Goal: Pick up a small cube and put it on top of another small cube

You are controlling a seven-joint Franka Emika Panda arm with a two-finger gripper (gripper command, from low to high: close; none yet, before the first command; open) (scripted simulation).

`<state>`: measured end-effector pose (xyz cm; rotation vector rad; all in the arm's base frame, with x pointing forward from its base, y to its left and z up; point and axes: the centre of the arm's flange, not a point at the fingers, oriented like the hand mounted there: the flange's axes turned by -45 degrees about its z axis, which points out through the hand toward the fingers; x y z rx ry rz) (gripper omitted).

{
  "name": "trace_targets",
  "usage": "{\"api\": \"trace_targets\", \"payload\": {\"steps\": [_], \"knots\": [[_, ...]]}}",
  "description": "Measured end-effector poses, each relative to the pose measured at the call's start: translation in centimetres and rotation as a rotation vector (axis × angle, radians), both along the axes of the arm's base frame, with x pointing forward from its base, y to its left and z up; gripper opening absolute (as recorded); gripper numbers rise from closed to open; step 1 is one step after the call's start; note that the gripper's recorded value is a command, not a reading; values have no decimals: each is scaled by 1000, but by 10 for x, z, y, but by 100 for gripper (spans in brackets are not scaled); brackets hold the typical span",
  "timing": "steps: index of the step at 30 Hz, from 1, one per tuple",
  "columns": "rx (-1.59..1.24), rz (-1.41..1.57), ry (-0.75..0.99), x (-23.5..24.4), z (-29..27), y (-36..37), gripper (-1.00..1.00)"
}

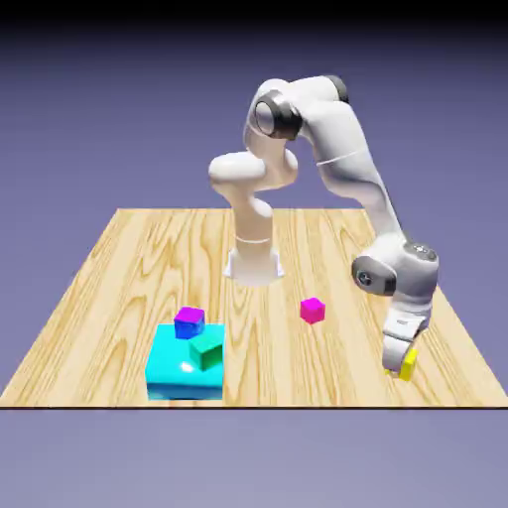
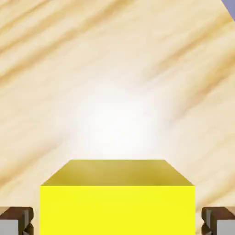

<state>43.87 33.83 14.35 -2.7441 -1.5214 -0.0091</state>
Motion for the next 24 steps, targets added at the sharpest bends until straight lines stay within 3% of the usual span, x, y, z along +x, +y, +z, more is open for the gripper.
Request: {"api": "trace_targets", "payload": {"steps": [4,11,17,21,22,24], "knots": [[-6,-44,-1,7,58,-13,-100],[-44,-826,-15,89,126,-235,-100],[-4,-1521,-1,68,188,-439,-100],[0,-1543,1,67,130,-440,-100],[0,-1543,1,66,122,-440,100],[-1,-1543,1,66,122,-440,100]]}}
